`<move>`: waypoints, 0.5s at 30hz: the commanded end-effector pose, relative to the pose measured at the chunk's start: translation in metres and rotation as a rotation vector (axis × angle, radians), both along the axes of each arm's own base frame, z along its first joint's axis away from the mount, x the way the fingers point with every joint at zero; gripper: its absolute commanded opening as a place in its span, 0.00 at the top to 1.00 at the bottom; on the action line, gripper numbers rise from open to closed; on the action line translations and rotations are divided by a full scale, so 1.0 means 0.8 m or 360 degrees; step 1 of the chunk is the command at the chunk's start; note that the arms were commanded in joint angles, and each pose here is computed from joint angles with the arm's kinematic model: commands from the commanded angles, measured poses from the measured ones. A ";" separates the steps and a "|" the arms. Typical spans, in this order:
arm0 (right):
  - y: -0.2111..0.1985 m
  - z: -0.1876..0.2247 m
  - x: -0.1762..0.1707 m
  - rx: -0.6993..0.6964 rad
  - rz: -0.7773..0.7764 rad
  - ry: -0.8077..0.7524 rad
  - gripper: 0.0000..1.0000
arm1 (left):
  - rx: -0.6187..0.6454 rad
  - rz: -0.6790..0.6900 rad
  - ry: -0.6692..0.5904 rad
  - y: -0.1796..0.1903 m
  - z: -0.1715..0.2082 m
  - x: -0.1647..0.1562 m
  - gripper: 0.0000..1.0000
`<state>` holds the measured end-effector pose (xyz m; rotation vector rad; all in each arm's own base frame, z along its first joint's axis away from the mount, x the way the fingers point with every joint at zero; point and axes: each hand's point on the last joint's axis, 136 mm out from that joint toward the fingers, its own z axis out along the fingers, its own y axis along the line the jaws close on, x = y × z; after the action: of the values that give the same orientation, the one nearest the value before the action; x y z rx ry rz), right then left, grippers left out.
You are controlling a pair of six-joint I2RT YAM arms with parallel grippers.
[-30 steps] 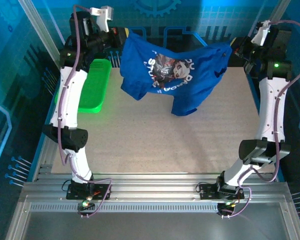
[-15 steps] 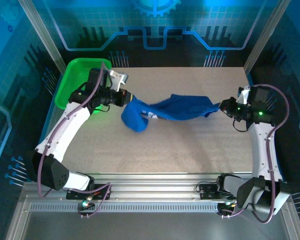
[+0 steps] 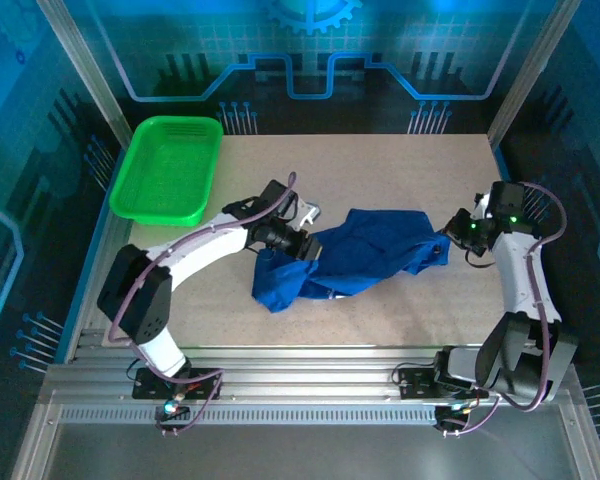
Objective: Fold and stack the t-shirts
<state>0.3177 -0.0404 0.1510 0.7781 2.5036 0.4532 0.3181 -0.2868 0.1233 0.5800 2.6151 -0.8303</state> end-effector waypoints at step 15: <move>-0.007 -0.052 -0.025 -0.0031 0.0003 0.0214 0.96 | -0.0321 0.0983 0.0545 0.160 -0.007 -0.010 0.20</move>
<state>0.3039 -0.0425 0.1202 0.7957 2.5985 0.4033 0.3342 -0.1577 0.1447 -0.3314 2.5864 -0.9314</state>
